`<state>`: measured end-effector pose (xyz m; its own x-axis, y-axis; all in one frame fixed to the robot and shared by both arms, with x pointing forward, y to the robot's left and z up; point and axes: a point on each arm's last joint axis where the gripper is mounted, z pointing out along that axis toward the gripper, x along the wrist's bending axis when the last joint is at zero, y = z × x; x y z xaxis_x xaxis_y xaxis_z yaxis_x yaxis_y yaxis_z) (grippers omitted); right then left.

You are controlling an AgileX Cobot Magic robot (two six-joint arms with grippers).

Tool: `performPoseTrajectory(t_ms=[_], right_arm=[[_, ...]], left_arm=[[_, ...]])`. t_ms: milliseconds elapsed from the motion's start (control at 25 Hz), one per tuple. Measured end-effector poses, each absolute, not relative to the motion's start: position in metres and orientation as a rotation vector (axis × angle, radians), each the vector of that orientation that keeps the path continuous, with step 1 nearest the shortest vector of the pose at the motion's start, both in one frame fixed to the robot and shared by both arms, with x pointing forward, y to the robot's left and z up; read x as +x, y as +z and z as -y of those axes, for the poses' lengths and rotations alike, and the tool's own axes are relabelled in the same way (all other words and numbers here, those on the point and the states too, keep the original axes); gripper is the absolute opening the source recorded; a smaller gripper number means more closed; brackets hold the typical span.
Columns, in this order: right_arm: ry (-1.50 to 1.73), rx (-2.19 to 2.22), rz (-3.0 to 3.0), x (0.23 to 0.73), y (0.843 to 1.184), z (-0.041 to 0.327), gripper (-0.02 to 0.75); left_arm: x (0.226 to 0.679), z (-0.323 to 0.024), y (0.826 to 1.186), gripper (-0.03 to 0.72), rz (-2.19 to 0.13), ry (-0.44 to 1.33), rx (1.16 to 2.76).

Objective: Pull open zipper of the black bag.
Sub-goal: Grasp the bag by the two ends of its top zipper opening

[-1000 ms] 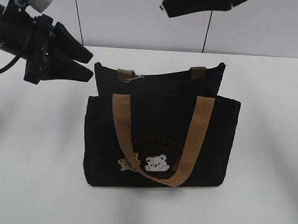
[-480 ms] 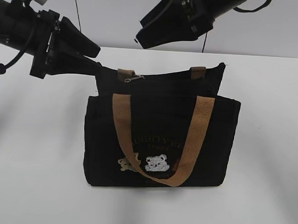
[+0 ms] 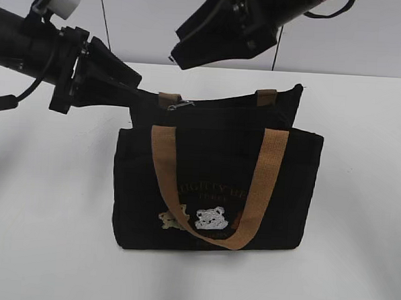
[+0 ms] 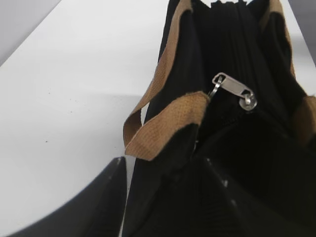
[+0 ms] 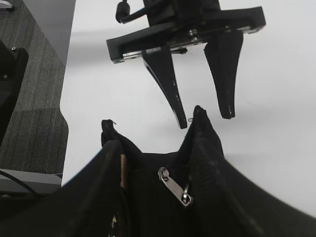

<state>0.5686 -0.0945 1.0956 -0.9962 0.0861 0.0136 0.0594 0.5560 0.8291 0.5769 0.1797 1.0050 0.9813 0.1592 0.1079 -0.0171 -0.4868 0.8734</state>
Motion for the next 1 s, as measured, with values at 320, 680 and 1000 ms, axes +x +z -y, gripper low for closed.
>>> performPoseTrajectory(t_ms=[320, 680, 1000], right_arm=[[1.447, 0.082, -2.790, 0.573, 1.076, 0.084, 0.357], [1.417, -0.048, -2.780, 0.579, 1.063, 0.082, 0.357], [1.389, -0.217, -2.720, 0.579, 1.064, 0.082, 0.354]], left_arm=[[0.575, -0.180, 1.004, 0.054, -0.069, 0.197, 2.087], [0.575, -0.180, 1.004, 0.054, -0.063, 0.194, 2.088], [0.575, -0.180, 1.004, 0.054, -0.049, 0.195, 2.097]])
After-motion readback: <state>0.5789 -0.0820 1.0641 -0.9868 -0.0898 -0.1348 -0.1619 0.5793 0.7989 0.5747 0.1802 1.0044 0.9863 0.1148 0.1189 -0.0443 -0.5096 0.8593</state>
